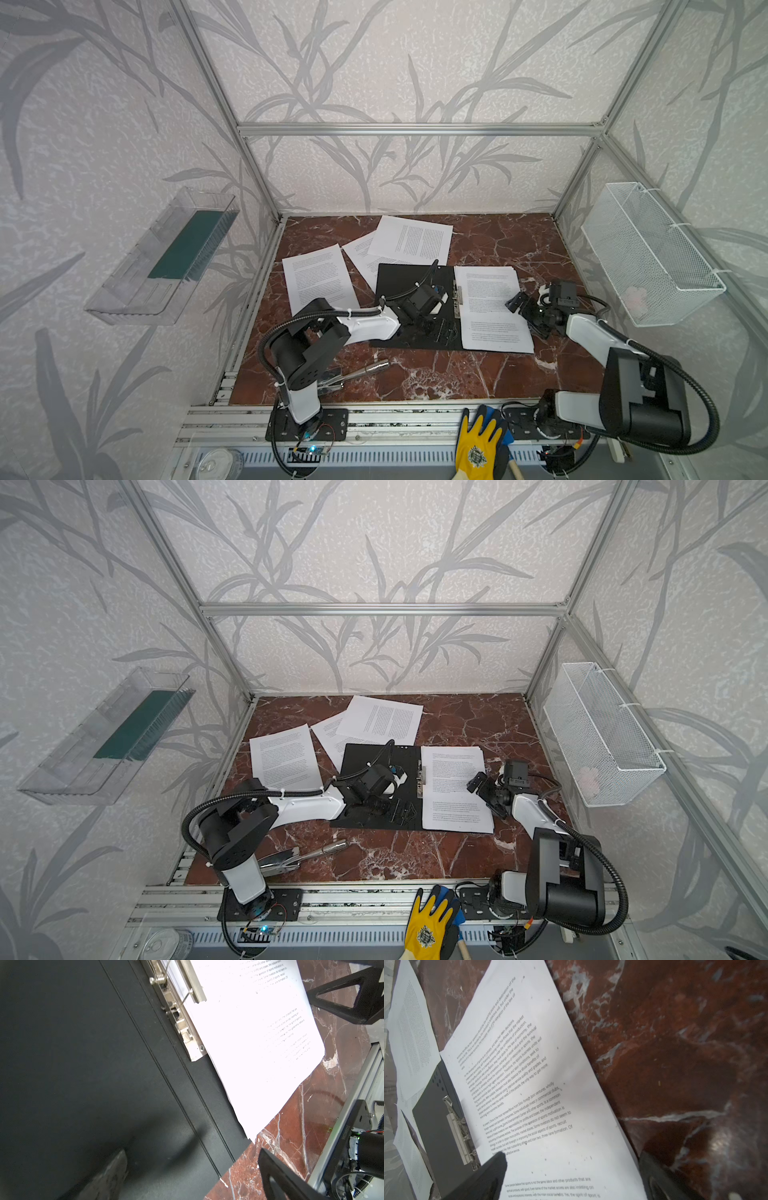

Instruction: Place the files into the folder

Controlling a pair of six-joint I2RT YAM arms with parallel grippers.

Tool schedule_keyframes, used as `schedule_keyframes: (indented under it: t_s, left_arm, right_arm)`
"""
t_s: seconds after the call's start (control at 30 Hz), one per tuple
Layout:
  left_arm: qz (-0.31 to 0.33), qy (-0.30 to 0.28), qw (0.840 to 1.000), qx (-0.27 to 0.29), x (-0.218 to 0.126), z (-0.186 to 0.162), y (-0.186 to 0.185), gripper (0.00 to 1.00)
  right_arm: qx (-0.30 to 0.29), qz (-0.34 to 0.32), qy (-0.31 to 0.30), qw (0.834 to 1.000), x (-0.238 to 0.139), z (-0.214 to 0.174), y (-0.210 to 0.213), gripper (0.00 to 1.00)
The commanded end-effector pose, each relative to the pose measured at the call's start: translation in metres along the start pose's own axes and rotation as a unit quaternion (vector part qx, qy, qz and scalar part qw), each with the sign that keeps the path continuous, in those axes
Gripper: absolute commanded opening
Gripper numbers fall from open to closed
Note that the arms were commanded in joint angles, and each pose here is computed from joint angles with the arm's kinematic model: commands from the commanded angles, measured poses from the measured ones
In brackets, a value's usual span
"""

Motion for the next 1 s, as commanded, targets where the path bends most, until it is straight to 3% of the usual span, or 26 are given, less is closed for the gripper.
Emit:
schedule_keyframes:
  t_s: [0.0,0.53,0.73,0.87,0.97]
  left_arm:
    - [0.022,0.092,0.995,-0.034,0.014,-0.045,0.015,0.99]
    - [0.015,0.092,0.995,-0.036,0.016,-0.045,0.014,0.99]
    - [-0.006,0.082,0.996,-0.034,0.01,-0.041,0.008,0.99]
    - [-0.03,0.045,0.998,-0.016,-0.009,-0.025,-0.004,0.99]
    - [-0.035,-0.004,0.999,-0.01,-0.031,-0.009,-0.011,0.99]
  right_arm:
    - [0.001,0.001,0.051,0.999,0.001,-0.02,0.003,0.99]
    - [-0.03,-0.024,0.029,0.999,-0.005,-0.018,0.012,0.99]
    - [-0.067,-0.067,-0.026,0.995,-0.021,0.002,0.02,0.99]
    - [-0.092,-0.019,-0.061,0.994,-0.043,0.009,0.041,0.99]
    - [-0.108,0.06,-0.056,0.991,-0.047,0.007,0.061,0.99]
Point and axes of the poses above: each gripper's point midway between its finger pads, its own x axis out along the fingers, its own y axis along the line the jaws close on, z = x × y, the point moved 6 cm from there along -x, back along the fingers, and after that the axes turned 13 degrees about x, right-handed, at the moved point
